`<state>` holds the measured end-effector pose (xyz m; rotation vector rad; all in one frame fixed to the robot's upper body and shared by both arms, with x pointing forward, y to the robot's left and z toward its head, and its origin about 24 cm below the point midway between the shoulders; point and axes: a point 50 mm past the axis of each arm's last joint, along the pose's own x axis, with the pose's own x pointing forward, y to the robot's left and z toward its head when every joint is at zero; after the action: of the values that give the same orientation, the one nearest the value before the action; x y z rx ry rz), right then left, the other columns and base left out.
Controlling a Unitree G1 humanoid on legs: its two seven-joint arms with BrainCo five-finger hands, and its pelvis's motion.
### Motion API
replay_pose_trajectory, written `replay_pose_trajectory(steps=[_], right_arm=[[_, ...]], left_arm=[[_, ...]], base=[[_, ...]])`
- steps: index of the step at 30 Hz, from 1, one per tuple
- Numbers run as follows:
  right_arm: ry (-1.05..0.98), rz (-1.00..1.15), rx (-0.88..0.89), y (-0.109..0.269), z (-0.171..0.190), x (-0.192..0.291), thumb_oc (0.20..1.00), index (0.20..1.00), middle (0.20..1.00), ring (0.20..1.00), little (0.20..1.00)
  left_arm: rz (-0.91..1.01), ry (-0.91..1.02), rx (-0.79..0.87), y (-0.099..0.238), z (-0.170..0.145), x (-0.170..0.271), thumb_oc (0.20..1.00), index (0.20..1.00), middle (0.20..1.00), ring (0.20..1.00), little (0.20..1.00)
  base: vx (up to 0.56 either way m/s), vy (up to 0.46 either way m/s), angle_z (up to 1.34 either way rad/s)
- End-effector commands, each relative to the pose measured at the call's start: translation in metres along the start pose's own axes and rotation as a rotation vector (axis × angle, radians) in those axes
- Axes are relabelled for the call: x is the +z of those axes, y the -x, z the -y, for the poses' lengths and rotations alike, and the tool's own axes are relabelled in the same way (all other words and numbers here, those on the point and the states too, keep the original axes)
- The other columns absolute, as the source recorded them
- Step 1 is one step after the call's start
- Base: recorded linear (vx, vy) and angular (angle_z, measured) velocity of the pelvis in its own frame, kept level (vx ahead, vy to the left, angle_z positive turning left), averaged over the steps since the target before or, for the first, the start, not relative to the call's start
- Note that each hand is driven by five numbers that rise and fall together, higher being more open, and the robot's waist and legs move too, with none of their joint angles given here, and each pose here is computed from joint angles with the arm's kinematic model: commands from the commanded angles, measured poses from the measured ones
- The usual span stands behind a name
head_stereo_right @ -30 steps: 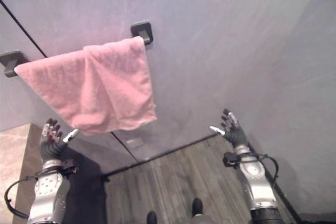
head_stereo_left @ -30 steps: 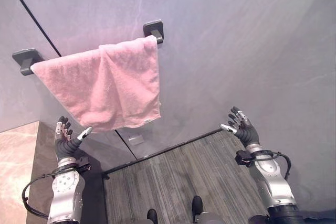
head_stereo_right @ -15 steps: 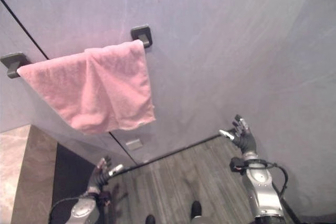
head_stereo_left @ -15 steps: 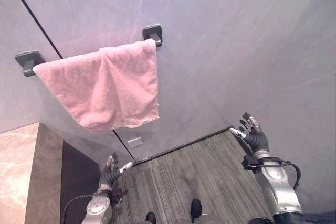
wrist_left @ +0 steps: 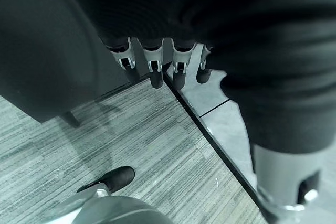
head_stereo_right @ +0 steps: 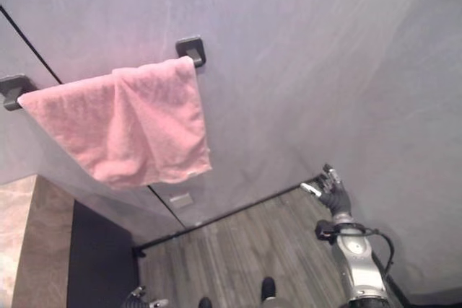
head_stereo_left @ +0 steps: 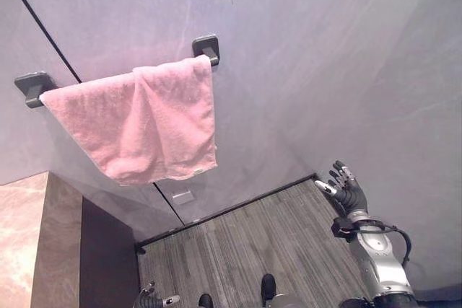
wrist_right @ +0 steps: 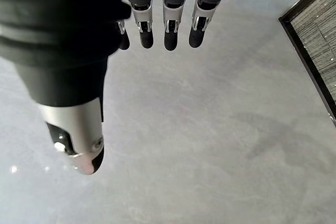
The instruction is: Put brush and paste in cup on sink, flatten towel.
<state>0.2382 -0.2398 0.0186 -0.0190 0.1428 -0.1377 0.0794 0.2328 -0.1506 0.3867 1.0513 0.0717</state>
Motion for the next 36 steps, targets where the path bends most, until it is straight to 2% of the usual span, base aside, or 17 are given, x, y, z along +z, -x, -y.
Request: replay_pose_trajectory(steps=[1, 4, 10, 36], right_arm=[[-0.029, 0.15, 0.029, -0.011, -0.007, 0.028, 1.0, 1.0, 1.0, 1.0, 1.0], [-0.031, 0.138, 0.057, -0.014, -0.01, 0.027, 1.0, 1.0, 1.0, 1.0, 1.0], [-0.042, 0.111, 0.103, -0.014, -0.019, 0.024, 1.0, 1.0, 1.0, 1.0, 1.0], [-0.027, 0.08, 0.146, -0.011, -0.027, 0.02, 1.0, 1.0, 1.0, 1.0, 1.0]], left_arm=[[0.005, -0.08, 0.041, -0.007, -0.026, 0.007, 1.0, 1.0, 1.0, 1.0, 1.0], [-0.116, -0.127, -0.037, -0.004, -0.015, -0.015, 1.0, 1.0, 1.0, 1.0, 1.0], [-0.256, -0.054, -0.037, 0.0, -0.001, -0.035, 1.0, 1.0, 1.0, 1.0, 1.0], [-0.392, 0.04, -0.068, 0.01, 0.012, -0.057, 1.0, 1.0, 1.0, 1.0, 1.0]], base=[[0.0, 0.0, 0.0], [0.0, 0.0, 0.0], [0.03, 0.0, 0.0], [0.0, -0.002, 0.0]])
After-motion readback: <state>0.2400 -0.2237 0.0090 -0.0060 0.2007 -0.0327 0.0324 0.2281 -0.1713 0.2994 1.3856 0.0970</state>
